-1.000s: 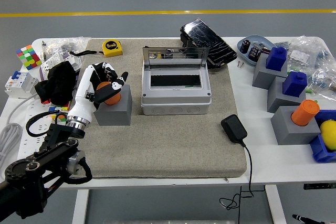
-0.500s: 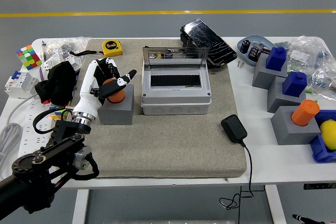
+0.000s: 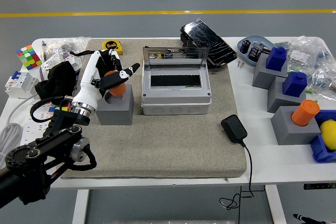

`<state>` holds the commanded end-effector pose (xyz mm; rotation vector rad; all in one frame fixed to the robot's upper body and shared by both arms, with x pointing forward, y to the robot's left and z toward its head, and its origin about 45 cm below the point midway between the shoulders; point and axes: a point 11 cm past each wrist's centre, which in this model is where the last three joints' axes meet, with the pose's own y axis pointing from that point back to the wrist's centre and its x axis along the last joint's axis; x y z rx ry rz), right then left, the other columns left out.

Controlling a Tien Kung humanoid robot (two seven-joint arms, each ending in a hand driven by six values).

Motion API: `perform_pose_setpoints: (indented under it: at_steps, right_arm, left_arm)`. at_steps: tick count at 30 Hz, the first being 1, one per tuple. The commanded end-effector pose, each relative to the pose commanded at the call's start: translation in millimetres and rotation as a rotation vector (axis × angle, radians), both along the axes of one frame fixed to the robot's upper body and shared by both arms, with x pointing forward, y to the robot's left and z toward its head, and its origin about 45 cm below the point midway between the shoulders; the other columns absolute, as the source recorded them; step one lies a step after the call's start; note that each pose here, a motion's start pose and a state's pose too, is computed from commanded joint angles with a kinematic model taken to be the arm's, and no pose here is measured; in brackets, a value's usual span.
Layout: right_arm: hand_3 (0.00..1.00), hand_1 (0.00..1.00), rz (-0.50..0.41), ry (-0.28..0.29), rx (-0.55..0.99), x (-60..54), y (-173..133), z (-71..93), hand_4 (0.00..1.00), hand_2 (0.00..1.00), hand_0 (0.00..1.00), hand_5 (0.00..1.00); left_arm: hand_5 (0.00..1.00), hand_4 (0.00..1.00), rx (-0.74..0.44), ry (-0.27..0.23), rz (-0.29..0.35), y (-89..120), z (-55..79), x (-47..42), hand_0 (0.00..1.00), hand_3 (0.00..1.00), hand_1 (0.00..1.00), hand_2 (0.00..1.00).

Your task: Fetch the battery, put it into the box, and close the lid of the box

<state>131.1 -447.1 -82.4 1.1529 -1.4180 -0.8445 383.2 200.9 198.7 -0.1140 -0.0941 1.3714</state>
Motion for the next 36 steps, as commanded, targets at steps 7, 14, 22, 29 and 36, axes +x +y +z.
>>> perform_pose_setpoints:
  at_steps: [7,14,22,29,36]
  right_arm:
    - [0.557,0.667,0.009,0.002,-0.005,1.2,-1,0.8,0.904,0.676,0.666,0.504]
    - [0.555,0.666,0.021,0.002,-0.007,3.8,-1,1.5,0.903,0.676,0.667,0.505]
    - [0.555,0.666,0.034,0.008,-0.01,4.0,0,1.5,0.904,0.676,0.667,0.506]
    - [0.556,0.666,0.043,0.017,-0.011,1.8,0,0.7,0.902,0.676,0.667,0.507]
    - [0.555,0.666,0.048,0.011,-0.007,4.2,2,0.7,0.902,0.676,0.668,0.507]
  left_arm:
    - [0.002,0.945,-0.029,-0.096,-0.114,-44,45.6,1.2,0.035,0.168,0.002,0.154]
    - [0.002,0.96,0.083,-0.142,-0.259,-101,58.9,1.4,0.035,0.172,0.002,0.158]
    - [0.002,0.959,0.189,-0.143,-0.339,-136,48.0,7.7,0.035,0.172,0.002,0.157]
    - [0.002,0.968,0.296,-0.18,-0.341,-145,33.2,14.6,0.032,0.174,0.002,0.158]
    - [0.002,0.965,0.39,-0.221,-0.345,-152,25.1,19.9,0.03,0.173,0.002,0.159]
